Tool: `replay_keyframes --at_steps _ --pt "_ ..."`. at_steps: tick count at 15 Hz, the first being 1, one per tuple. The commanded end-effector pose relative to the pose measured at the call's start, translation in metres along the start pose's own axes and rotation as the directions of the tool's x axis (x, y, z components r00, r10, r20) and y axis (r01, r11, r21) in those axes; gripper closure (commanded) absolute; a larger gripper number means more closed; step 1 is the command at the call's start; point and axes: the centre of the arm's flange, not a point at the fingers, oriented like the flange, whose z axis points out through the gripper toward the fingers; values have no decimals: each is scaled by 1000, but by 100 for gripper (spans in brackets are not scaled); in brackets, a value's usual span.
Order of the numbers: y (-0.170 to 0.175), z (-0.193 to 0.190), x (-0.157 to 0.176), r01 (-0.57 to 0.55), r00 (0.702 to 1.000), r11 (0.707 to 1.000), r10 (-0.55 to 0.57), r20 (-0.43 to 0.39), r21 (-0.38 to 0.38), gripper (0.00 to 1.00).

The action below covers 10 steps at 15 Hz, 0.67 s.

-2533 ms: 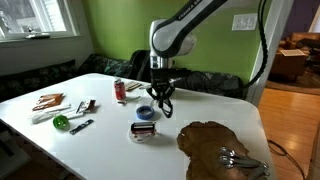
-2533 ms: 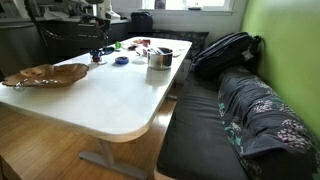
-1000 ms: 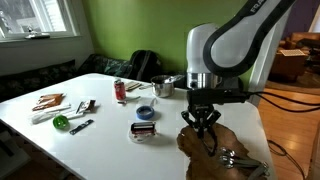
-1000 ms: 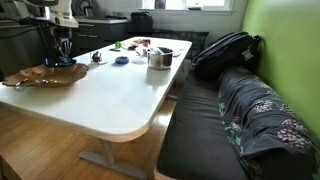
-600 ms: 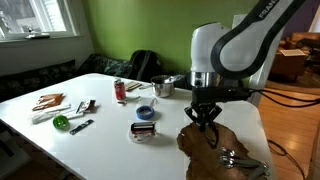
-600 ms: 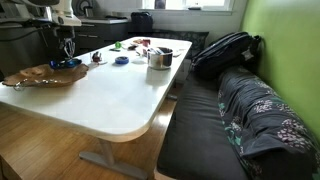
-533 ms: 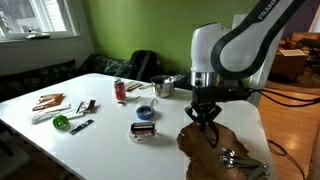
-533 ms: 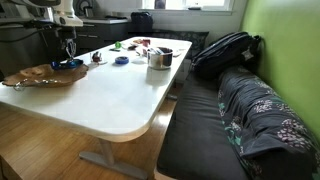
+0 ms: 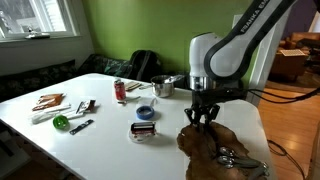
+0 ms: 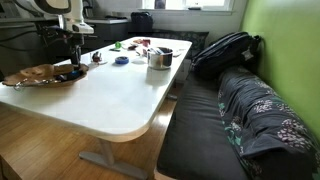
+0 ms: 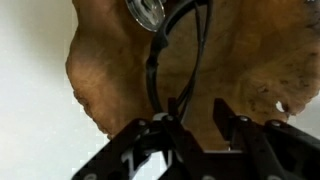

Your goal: Pick up the black sunglasses, then put them on the table

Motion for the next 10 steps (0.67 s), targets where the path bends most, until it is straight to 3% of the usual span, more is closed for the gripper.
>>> replay_keyframes --at_steps 1,5,6,7,8,10 --pt "2 -32 10 42 997 996 -37 -61 75 26" --pt "0 -108 14 192 959 959 -138 -247 208 0" --pt "-1 -125 18 221 949 943 -148 -280 250 0" --pt "-14 -98 23 161 964 968 -113 -240 192 7" --pt "-14 -115 23 187 955 959 -127 -267 215 0" --pt "-13 -131 21 205 948 952 -134 -290 229 0"
